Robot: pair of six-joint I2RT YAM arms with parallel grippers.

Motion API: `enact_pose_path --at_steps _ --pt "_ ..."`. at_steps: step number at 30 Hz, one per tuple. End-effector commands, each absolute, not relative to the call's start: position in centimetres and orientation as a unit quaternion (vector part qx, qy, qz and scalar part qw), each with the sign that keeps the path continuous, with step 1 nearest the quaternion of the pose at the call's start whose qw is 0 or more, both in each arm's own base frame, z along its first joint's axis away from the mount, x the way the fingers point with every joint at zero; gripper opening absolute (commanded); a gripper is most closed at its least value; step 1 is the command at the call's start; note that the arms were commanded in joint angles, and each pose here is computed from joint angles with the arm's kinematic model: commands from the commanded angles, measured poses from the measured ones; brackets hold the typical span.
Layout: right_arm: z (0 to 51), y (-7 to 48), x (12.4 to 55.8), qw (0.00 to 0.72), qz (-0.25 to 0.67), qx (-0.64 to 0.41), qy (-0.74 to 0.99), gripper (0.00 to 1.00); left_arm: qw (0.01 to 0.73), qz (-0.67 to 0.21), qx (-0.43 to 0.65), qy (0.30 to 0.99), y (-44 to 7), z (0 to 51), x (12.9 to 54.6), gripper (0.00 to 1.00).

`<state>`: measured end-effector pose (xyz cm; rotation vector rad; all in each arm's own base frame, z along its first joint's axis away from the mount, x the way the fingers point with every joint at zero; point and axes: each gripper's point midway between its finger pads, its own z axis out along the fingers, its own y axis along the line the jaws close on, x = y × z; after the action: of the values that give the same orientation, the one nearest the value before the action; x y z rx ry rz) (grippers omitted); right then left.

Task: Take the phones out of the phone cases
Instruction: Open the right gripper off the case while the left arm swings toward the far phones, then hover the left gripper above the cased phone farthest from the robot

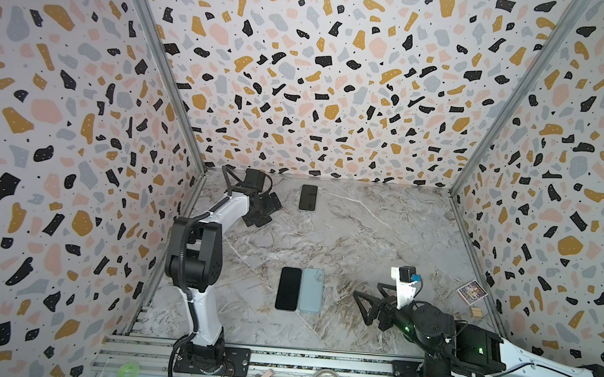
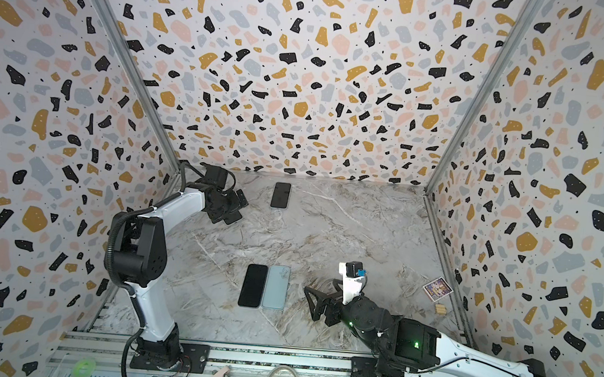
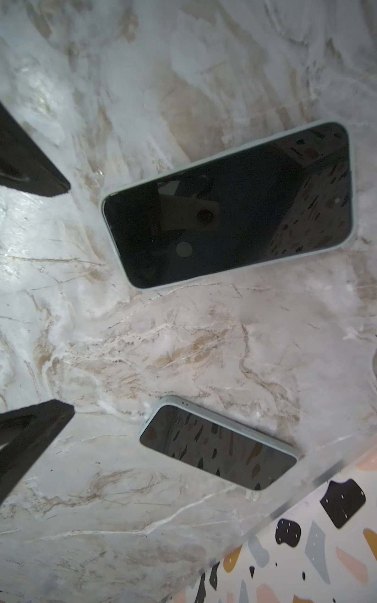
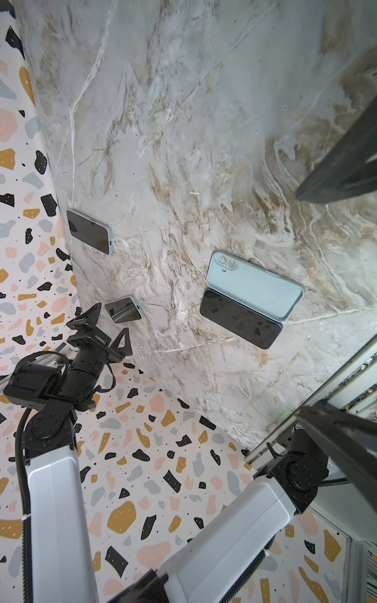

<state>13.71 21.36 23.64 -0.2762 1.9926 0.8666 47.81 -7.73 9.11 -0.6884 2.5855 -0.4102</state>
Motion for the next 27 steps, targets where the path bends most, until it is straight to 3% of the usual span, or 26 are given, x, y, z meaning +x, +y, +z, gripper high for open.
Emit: enact_pose_path --at_steps 1,27 --pt "23.0 20.9 14.0 0.466 0.334 -0.113 0.812 0.99 0.189 -0.153 -0.269 0.932 -7.3 8.9 47.9 1.0" --pt "22.0 21.3 14.4 0.47 0.333 -0.105 0.811 1.0 0.135 -0.078 -0.286 0.946 -3.9 4.5 48.9 1.0"
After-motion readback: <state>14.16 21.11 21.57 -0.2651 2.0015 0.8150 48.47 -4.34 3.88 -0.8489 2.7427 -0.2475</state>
